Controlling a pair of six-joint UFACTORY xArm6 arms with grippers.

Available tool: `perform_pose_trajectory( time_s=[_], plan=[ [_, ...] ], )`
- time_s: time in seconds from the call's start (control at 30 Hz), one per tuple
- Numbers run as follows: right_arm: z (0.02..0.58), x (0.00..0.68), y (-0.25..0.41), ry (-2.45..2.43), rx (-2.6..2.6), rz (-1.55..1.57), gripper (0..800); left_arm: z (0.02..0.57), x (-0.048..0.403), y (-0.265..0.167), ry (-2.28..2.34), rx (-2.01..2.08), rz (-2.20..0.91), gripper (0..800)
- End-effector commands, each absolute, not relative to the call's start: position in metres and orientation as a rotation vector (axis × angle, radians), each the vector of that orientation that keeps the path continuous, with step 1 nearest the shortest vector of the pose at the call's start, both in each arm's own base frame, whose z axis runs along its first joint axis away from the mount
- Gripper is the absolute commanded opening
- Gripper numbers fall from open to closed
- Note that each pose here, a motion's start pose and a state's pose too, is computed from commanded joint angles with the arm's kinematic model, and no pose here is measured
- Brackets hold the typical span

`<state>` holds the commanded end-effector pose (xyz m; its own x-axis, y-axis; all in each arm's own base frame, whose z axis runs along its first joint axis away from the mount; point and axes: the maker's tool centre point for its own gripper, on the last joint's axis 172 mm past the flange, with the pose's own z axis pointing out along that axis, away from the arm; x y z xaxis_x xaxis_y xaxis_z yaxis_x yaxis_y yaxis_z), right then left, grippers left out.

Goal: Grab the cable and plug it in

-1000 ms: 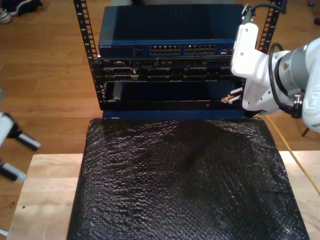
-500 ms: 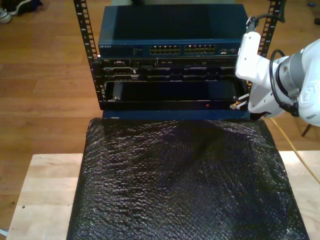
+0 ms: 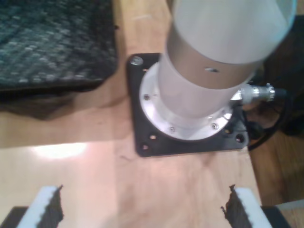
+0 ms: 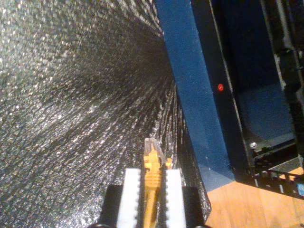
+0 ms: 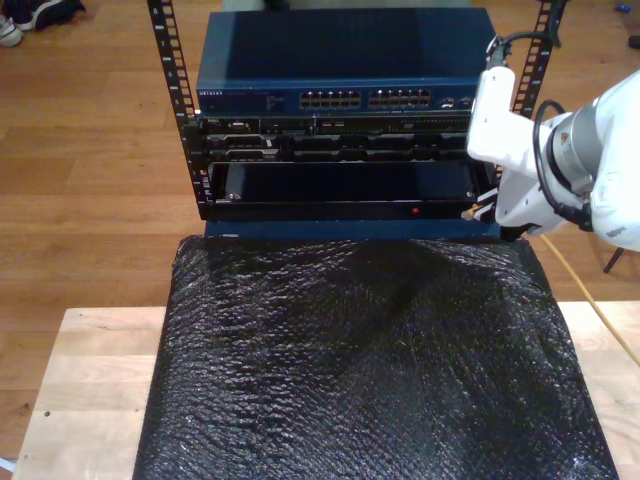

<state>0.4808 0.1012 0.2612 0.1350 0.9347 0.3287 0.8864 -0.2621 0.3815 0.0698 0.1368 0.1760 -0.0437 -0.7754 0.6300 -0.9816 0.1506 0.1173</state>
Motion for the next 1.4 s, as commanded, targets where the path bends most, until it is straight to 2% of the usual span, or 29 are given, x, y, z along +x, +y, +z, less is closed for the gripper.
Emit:
perform_pose_trajectory(
  time_s=[0.33,0.6,0.83,1.1,1.4],
  plan=[
    [0.263,0.482,0.098,1.834,2.286,0.757,0,0.138,0.046,0.114,-1.921,1.649,0.41,800],
    [0.259,0.48,0.097,1.838,2.29,0.747,0,0.102,0.013,0.117,-1.916,1.694,0.346,800],
    [0.262,0.482,0.098,1.841,2.282,0.752,0,0.085,0.01,0.117,-1.998,1.663,0.37,800],
    [0.257,0.482,0.097,1.839,2.292,0.743,0,0.041,0.008,0.118,-2.067,1.745,0.332,800],
    [0.259,0.492,0.095,1.844,2.254,0.738,0,0.032,0.008,0.119,-2.083,1.758,0.322,800]
  ],
)
